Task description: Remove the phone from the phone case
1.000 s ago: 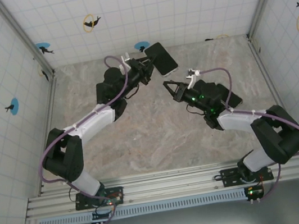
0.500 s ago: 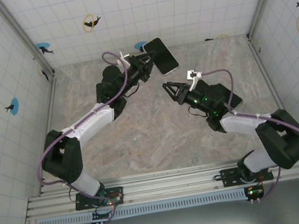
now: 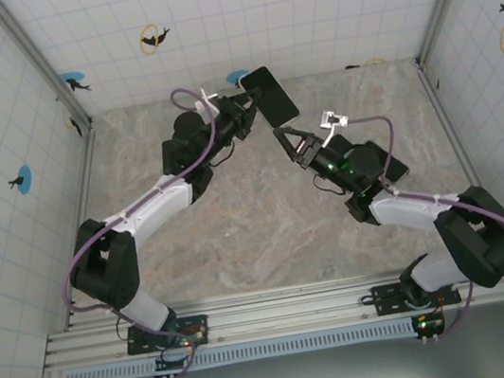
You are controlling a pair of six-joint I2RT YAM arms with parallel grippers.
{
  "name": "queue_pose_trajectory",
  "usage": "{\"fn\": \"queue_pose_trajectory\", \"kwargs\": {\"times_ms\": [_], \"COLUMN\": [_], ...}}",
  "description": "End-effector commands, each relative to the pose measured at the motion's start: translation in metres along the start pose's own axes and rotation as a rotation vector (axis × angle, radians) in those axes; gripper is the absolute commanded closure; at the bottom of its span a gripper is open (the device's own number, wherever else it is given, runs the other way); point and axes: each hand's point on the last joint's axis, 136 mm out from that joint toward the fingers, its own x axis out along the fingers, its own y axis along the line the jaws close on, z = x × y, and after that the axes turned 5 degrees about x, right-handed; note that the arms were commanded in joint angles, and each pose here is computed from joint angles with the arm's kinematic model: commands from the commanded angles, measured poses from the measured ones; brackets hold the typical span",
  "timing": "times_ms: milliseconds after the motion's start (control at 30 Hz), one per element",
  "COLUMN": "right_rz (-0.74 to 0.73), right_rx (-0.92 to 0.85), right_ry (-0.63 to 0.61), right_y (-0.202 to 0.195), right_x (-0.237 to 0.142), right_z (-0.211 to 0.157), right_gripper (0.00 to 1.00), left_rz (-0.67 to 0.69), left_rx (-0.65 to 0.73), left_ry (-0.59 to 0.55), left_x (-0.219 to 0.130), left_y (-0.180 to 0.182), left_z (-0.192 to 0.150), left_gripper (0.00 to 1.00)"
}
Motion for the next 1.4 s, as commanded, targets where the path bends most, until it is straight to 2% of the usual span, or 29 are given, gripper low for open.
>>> {"fn": "queue_pose_trajectory", "kwargs": {"times_ms": [0,167,400,600,667,933,1367], "right_rz": [0.103,0.089,0.069,0.095,0.101,0.118,0.149], "right_rx": [0.038,0.097,0.152,0.194,0.195,0.188,0.239], "right_ry": [-0.071,-0.106,-0.090,-0.081,-0.065,-0.020,0.049], "right_y": [0.029,0.022,0.013,0.017,0.019,0.024,0.031], "right_x": [0.010,0.014,0.016,0.014,0.015,0.014,0.014], "right_z": [0.021,0.030,0.026,0.026,0.024,0.021,0.017], "right_gripper": [0.49,0.59,0.85,0.95,0.97,0.99,1.00], "left_rz": [-0.070,-0.071,-0.057,-0.028,-0.020,-0.029,-0.055], "left_rx": [0.061,0.073,0.091,0.145,0.157,0.193,0.243], "left_ry": [-0.004,0.012,0.028,0.091,0.119,0.282,0.331], "left_x": [-0.007,-0.008,-0.009,-0.010,-0.011,-0.005,-0.010], "left_y": [-0.024,-0.023,-0.018,-0.015,-0.012,-0.015,-0.013], "left_z": [0.001,-0.004,-0.008,-0.008,-0.007,-0.012,0.002], "left_gripper": [1.00,1.00,0.99,0.81,0.78,0.76,0.74]}}
